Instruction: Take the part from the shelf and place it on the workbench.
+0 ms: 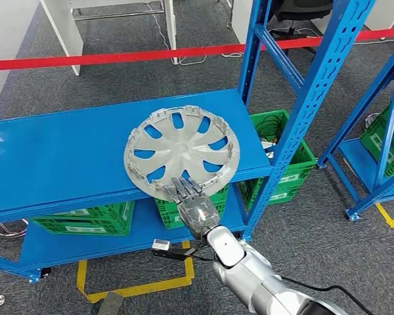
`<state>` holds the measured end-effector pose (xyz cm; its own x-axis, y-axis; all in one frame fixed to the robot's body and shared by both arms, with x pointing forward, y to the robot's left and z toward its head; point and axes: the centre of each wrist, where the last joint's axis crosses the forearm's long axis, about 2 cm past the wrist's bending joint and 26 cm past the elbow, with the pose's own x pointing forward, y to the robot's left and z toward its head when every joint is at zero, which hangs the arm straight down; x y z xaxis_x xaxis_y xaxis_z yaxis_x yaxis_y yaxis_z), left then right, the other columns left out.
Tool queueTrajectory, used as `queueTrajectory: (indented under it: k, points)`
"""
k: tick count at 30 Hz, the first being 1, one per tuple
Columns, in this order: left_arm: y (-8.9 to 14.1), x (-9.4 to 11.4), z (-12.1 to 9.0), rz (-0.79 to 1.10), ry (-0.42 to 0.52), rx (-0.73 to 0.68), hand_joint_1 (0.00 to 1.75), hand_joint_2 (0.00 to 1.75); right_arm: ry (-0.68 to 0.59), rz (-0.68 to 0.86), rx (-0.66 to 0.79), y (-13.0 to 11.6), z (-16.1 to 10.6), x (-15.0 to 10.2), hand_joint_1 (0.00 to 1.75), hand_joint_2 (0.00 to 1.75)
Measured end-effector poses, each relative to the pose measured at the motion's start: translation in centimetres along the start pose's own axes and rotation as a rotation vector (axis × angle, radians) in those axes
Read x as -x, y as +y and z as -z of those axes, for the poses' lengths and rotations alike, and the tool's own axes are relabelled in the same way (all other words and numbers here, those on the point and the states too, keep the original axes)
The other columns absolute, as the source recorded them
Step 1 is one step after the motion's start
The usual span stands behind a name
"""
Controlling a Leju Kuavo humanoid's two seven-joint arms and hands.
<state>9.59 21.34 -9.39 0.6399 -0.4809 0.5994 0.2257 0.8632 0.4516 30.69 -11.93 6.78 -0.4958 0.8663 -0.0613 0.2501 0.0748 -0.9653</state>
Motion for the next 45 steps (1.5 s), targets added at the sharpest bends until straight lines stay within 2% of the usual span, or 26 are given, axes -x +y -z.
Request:
queueTrajectory:
  k: [30, 37, 45]
  points:
    - [0.2, 0.2, 0.0, 0.000, 0.016, -0.003, 0.00, 0.00, 0.038, -0.012, 0.006, -0.1, 0.2, 1.0, 0.00, 1.75]
    - [-0.3, -0.6, 0.1, 0.004, -0.137, 0.040, 0.00, 0.00, 0.140, -0.038, 0.023, -0.3, 0.2, 2.0, 0.00, 1.75]
    - [-0.9, -1.3, 0.0, 0.005, -0.162, 0.056, 0.00, 0.00, 0.165, -0.050, 0.048, -0.6, -0.3, 2.8, 0.00, 1.75]
